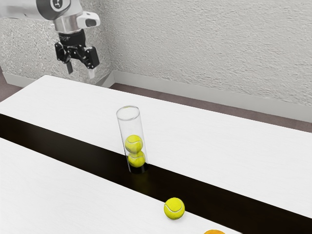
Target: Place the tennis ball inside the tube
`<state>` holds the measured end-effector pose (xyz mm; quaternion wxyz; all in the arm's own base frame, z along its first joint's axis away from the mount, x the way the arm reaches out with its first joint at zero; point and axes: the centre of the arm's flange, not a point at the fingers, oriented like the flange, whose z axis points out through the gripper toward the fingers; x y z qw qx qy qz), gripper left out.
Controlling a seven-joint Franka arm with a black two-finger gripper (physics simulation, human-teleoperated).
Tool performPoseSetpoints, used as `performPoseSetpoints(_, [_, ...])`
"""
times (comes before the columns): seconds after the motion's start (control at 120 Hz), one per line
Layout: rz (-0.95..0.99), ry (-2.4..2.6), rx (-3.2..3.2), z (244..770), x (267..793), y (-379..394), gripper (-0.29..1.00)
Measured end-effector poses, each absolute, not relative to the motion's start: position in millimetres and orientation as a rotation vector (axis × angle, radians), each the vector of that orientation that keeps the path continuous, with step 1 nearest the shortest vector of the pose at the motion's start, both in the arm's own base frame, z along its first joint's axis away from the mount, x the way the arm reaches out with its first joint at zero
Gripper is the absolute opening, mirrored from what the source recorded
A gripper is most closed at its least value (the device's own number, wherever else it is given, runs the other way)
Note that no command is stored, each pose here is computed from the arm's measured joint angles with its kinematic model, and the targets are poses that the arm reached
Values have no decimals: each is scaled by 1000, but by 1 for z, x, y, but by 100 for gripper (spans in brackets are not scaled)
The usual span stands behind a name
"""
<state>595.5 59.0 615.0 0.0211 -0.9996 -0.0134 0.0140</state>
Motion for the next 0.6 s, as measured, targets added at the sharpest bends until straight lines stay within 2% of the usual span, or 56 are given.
performPoseSetpoints(0.142, [50,9,-3108,614,595,50,70])
performPoseSetpoints(0.308, [62,307,-3125,608,595,-47,70])
performPoseSetpoints(0.525, [243,453,-3128,524,616,-102,70])
performPoseSetpoints(0.6, [252,528,-3108,511,617,-130,70])
